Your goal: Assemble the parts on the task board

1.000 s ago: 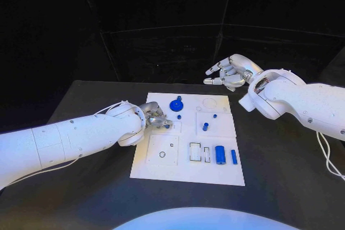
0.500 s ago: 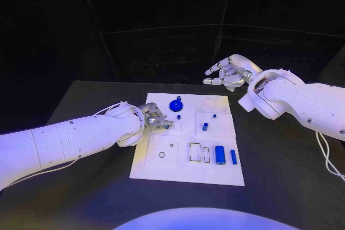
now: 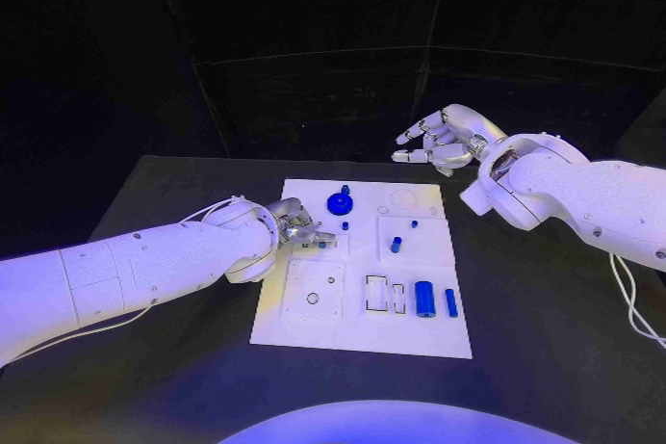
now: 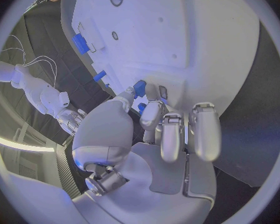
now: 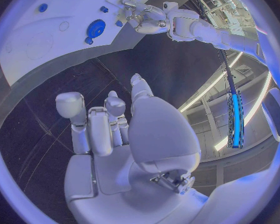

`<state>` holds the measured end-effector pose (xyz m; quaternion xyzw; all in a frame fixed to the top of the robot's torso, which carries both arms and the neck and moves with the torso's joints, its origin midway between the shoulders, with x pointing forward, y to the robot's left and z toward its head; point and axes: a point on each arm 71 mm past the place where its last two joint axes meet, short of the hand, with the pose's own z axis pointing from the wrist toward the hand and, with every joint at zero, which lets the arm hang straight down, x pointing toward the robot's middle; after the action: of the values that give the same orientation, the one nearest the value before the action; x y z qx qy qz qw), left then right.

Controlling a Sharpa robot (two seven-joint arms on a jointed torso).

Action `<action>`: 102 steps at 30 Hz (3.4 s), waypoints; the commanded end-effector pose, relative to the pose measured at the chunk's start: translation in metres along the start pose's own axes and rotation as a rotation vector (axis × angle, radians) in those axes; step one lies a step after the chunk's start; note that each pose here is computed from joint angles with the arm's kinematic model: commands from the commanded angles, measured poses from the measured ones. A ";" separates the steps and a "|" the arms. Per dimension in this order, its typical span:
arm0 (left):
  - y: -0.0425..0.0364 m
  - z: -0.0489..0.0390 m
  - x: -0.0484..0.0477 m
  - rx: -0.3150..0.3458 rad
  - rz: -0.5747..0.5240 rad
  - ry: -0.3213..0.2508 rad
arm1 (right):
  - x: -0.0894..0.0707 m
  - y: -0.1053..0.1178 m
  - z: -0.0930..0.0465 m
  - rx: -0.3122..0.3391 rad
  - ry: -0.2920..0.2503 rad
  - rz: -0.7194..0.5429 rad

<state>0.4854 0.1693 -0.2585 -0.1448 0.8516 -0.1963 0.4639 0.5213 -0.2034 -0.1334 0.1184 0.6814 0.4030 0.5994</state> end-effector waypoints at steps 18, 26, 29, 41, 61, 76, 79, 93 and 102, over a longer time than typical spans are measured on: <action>-0.0231 -0.0166 -0.0703 0.029 -0.061 0.011 | -0.006 -0.005 0.002 0.011 -0.022 0.005; -0.0145 -0.0065 -0.1049 -0.057 0.006 0.061 | -0.006 -0.006 0.002 0.016 -0.023 0.008; -0.0120 0.0021 -0.1145 -0.085 0.024 0.081 | -0.006 -0.006 0.002 0.015 -0.021 0.009; -0.0068 0.0319 -0.1223 -0.162 0.138 0.136 | -0.003 -0.004 0.004 0.011 -0.016 0.010; -0.0162 0.0462 -0.1077 -0.157 0.181 0.193 | 0.000 -0.001 0.007 0.004 -0.007 0.012; -0.0150 0.0518 -0.1026 -0.173 0.205 0.203 | 0.002 0.000 0.008 -0.001 -0.001 0.014; -0.0151 0.0530 -0.1015 -0.172 0.204 0.204 | 0.002 0.001 0.008 -0.003 0.001 0.015; -0.0171 0.0567 -0.0980 -0.169 0.203 0.206 | 0.004 0.003 0.009 -0.008 0.001 0.015; -0.0179 0.0570 -0.0966 -0.172 0.208 0.217 | 0.004 0.003 0.010 -0.010 0.002 0.016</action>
<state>0.5861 0.1846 -0.2074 -0.0820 0.9181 -0.0879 0.3777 0.5278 -0.1955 -0.1356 0.1233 0.6814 0.4062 0.5962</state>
